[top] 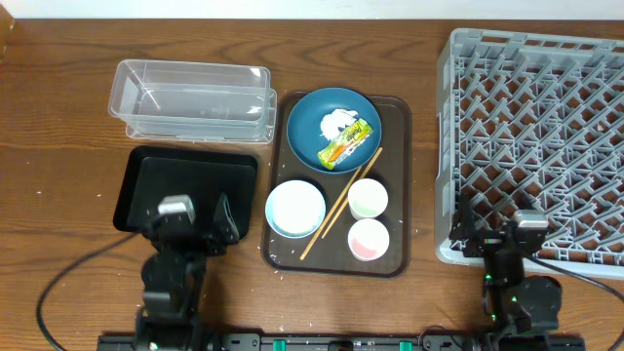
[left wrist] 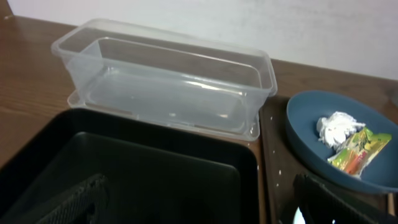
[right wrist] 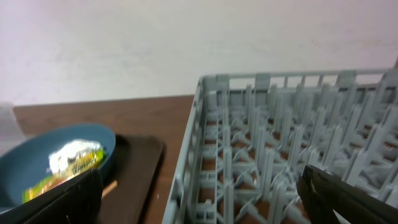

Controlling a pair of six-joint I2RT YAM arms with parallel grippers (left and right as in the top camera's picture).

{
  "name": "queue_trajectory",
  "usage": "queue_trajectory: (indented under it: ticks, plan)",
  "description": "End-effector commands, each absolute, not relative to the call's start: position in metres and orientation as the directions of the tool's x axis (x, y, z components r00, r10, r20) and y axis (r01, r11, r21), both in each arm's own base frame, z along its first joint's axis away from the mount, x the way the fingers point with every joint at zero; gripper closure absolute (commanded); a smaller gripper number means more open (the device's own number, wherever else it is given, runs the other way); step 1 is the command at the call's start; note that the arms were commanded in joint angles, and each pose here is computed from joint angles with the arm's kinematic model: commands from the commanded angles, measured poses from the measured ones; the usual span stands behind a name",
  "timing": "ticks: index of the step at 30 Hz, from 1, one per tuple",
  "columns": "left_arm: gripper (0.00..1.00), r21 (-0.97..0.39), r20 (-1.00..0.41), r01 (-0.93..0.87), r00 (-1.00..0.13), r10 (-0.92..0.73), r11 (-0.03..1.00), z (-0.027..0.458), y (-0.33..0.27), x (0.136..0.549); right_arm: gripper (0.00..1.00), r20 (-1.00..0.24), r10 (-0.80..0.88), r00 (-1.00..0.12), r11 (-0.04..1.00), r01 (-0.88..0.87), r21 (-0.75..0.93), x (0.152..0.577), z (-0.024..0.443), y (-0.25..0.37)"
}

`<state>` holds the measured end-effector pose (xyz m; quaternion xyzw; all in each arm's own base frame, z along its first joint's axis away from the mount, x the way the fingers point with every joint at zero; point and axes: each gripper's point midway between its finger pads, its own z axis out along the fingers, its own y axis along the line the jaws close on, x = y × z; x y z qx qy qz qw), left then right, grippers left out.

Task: Sort waste into correct bins and load items into the dishwasher rack
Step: 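Move the left gripper over the white tissue on the blue plate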

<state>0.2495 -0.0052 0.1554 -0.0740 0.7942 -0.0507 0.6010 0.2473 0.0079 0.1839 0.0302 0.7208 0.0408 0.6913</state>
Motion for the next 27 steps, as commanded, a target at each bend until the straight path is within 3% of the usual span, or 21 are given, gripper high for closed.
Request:
queue_trajectory:
  ticks: [1,5,14,20,27]
  plan:
    - [0.03,-0.171,-0.934,-0.072,-0.307,-0.185,0.983,0.19,-0.005,0.265,0.01,-0.994,0.111,-0.015,0.994,0.011,0.111,0.249,0.22,0.005]
    - [0.03,-0.14,-0.861,-0.101,-0.478,-0.172,0.985,0.201,-0.007,0.286,0.01,-0.99,0.085,-0.116,0.996,0.018,0.083,0.262,0.235,0.006]
    - [0.03,-0.044,-0.556,-0.144,-0.819,-0.144,0.989,0.202,-0.007,0.289,0.01,-0.838,0.04,-0.544,0.999,0.019,0.036,0.298,0.23,0.014]
    - [0.03,-0.071,-0.482,-0.123,-0.865,-0.142,0.99,0.188,-0.016,0.288,0.01,-0.762,0.033,-0.646,0.997,0.069,-0.016,0.323,0.225,0.005]
    - [0.03,-0.218,-0.643,0.0,-0.752,-0.143,0.976,0.218,-0.048,0.339,0.01,-0.739,0.031,-0.673,0.999,0.052,-0.005,0.33,0.214,0.01]
